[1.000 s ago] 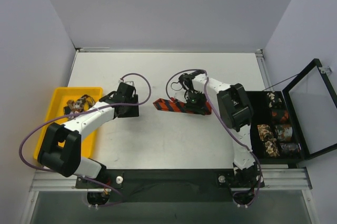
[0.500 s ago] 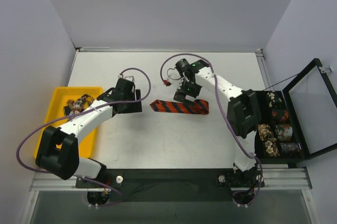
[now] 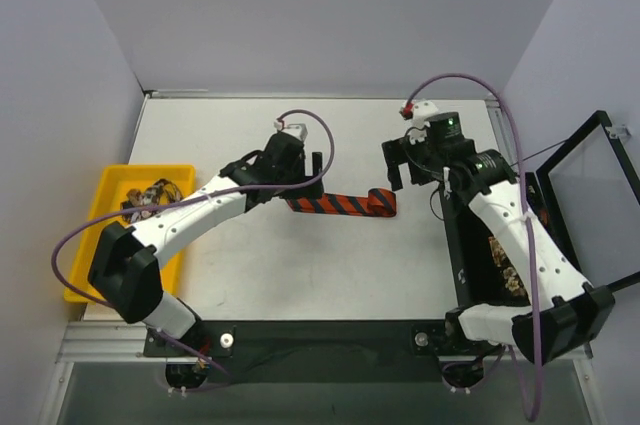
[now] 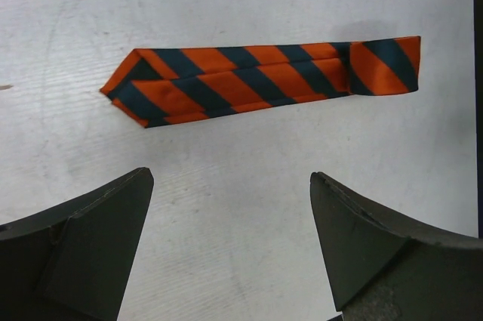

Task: Roll the ties
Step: Roll the tie

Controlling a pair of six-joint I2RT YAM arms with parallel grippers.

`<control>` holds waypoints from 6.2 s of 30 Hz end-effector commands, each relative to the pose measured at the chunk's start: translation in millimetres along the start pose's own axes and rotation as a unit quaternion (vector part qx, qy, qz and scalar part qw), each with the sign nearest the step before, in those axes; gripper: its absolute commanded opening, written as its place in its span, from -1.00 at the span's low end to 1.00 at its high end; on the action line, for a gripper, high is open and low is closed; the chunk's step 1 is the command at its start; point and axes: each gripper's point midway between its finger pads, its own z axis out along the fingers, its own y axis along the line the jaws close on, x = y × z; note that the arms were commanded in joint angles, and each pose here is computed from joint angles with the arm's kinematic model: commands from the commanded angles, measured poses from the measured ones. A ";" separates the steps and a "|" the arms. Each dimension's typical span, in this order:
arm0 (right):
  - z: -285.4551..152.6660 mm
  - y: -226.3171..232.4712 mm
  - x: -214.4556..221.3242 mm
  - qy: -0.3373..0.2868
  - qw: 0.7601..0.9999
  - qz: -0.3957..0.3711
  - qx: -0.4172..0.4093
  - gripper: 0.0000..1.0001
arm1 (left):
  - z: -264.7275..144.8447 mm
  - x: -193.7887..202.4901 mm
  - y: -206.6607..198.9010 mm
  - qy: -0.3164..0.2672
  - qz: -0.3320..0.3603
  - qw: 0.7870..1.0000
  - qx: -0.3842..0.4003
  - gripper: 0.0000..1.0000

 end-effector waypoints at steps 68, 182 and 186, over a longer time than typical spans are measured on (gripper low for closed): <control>191.5 38.7 113.4 0.046 0.869 0.439 -0.221 0.15 | 157.4 30.4 -95.4 0.109 -0.056 0.990 0.067 0.25; 141.6 108.1 155.7 0.204 0.964 -0.134 0.105 -0.80 | -20.2 82.3 75.4 0.027 -0.102 0.994 -0.029 0.34; 142.2 111.6 156.7 0.202 0.971 -0.100 0.074 -0.84 | -15.0 103.6 25.0 0.016 -0.165 0.985 0.048 0.33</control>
